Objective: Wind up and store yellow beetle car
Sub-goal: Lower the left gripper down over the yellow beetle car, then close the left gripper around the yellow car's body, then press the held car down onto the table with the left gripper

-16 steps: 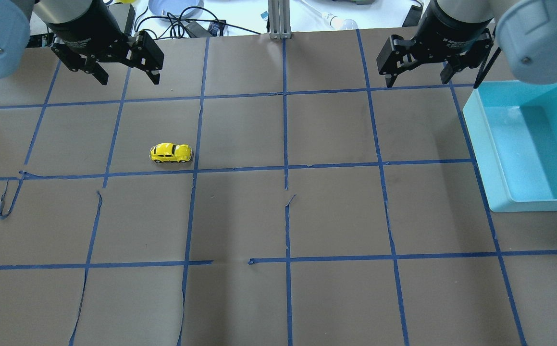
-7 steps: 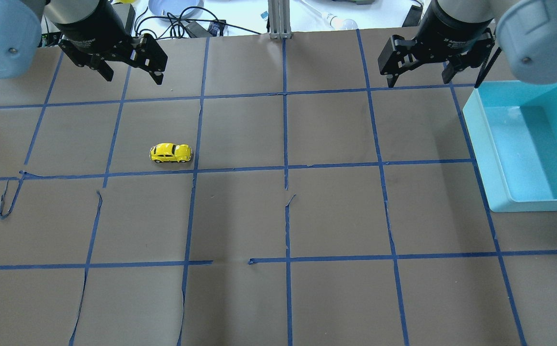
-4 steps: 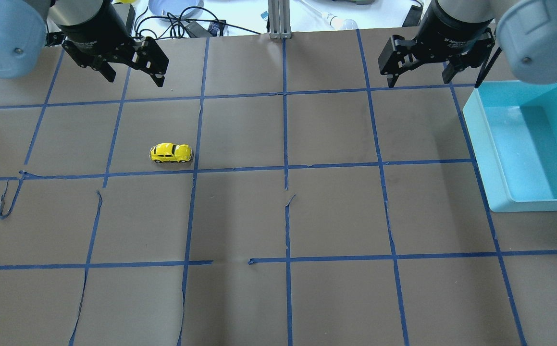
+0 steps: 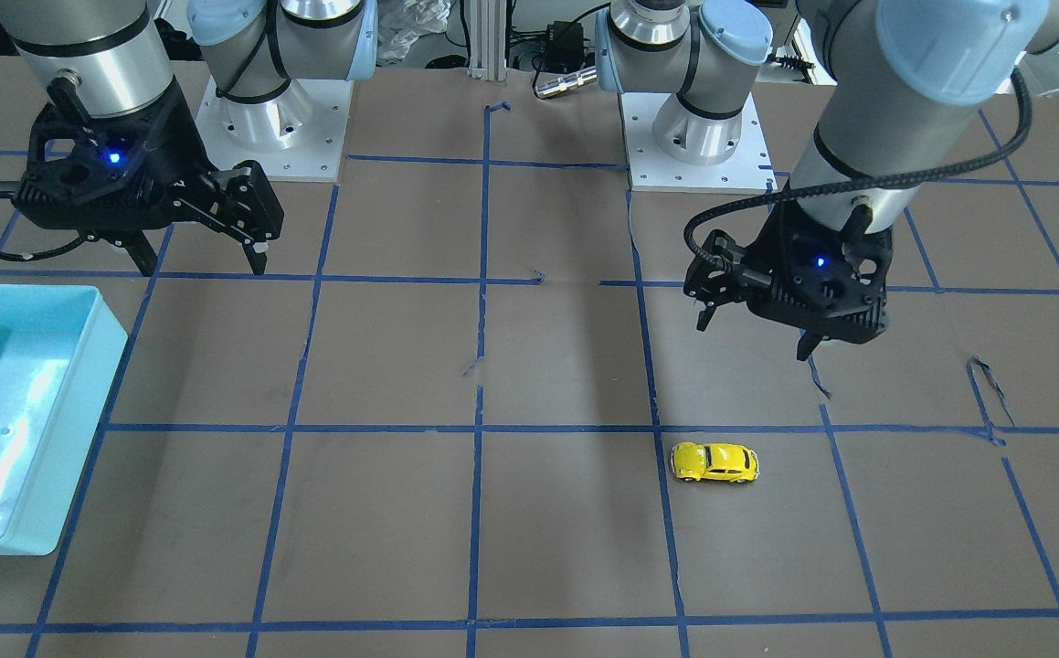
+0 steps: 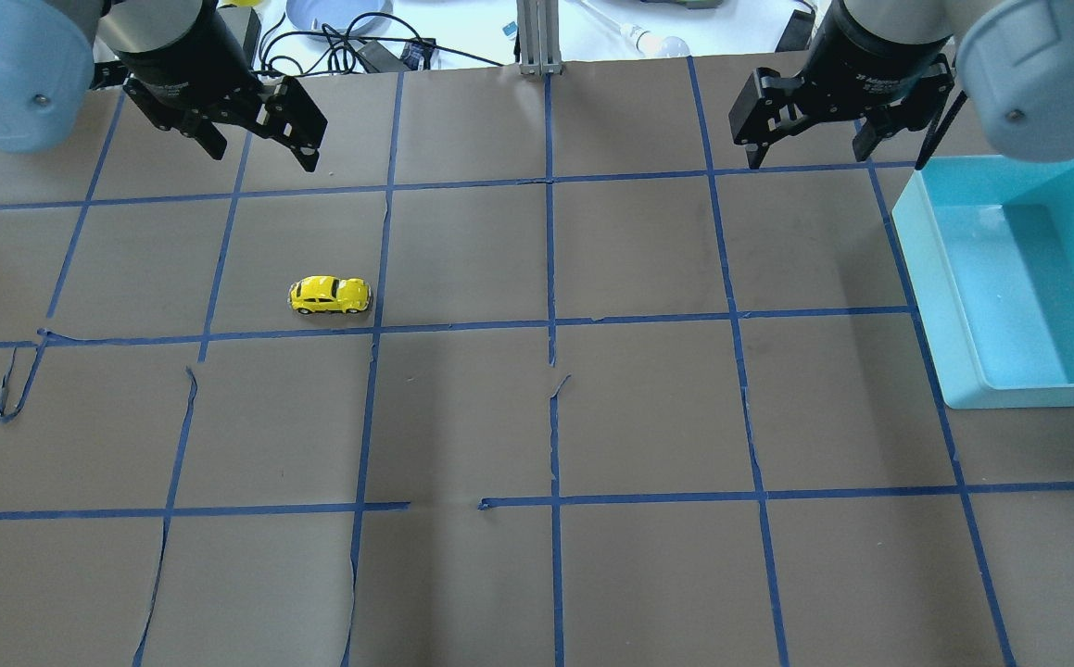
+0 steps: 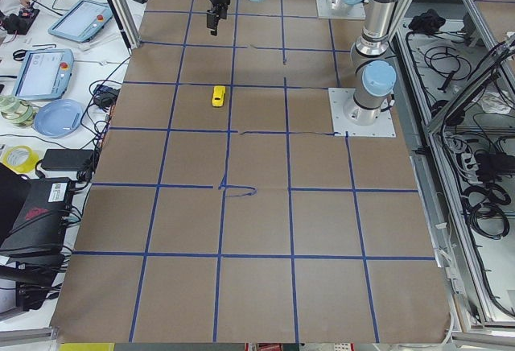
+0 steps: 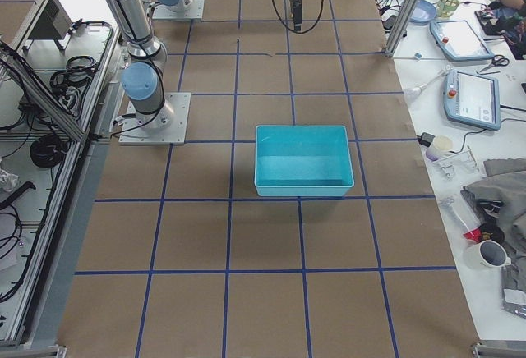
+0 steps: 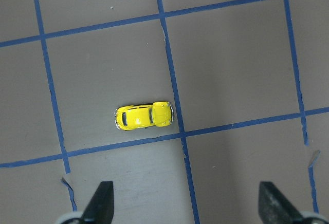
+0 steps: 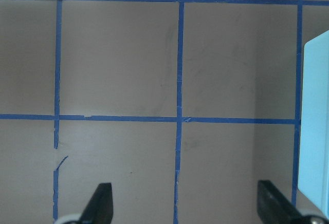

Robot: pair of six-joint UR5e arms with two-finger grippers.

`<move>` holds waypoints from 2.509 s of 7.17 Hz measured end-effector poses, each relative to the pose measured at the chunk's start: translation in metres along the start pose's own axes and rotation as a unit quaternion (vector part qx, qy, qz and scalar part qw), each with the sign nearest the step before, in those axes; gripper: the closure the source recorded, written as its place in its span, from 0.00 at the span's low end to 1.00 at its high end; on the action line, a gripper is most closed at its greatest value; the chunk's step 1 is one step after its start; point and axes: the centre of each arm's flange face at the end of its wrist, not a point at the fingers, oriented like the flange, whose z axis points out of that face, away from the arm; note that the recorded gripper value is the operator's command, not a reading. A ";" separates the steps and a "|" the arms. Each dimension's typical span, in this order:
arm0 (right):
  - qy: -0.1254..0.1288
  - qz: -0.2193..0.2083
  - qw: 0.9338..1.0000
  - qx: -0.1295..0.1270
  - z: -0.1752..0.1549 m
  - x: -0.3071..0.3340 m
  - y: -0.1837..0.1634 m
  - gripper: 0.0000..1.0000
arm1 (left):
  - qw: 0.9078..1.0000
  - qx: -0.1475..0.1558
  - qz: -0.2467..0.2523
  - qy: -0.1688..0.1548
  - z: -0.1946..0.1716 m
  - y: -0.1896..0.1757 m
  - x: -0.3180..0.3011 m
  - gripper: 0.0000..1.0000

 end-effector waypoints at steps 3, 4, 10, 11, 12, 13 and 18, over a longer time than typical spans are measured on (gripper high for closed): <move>0.000 0.000 1.000 0.000 0.000 0.000 0.000 0.00 | 0.989 0.002 0.145 -0.007 0.102 0.001 -0.009 0.00; -0.001 0.000 1.000 0.000 0.000 0.000 0.000 0.00 | 0.979 0.000 0.202 -0.007 0.141 0.006 -0.009 0.00; -0.001 0.000 1.000 0.000 0.000 0.000 0.000 0.00 | 0.836 -0.049 0.546 0.011 0.239 0.017 -0.054 0.04; -0.001 0.000 1.000 0.001 0.000 -0.001 0.000 0.00 | 0.824 -0.046 0.564 0.007 0.246 0.015 -0.057 0.06; -0.001 -0.001 1.000 0.000 0.000 -0.001 0.000 0.00 | 0.813 -0.044 0.580 0.005 0.251 0.013 -0.059 0.05; -0.001 -0.001 1.000 0.000 0.000 -0.001 0.000 0.00 | 0.808 -0.043 0.588 0.004 0.256 0.012 -0.060 0.05; -0.001 -0.001 1.000 -0.001 0.001 -0.001 0.000 0.00 | 0.837 -0.023 0.546 0.025 0.269 0.010 -0.057 0.14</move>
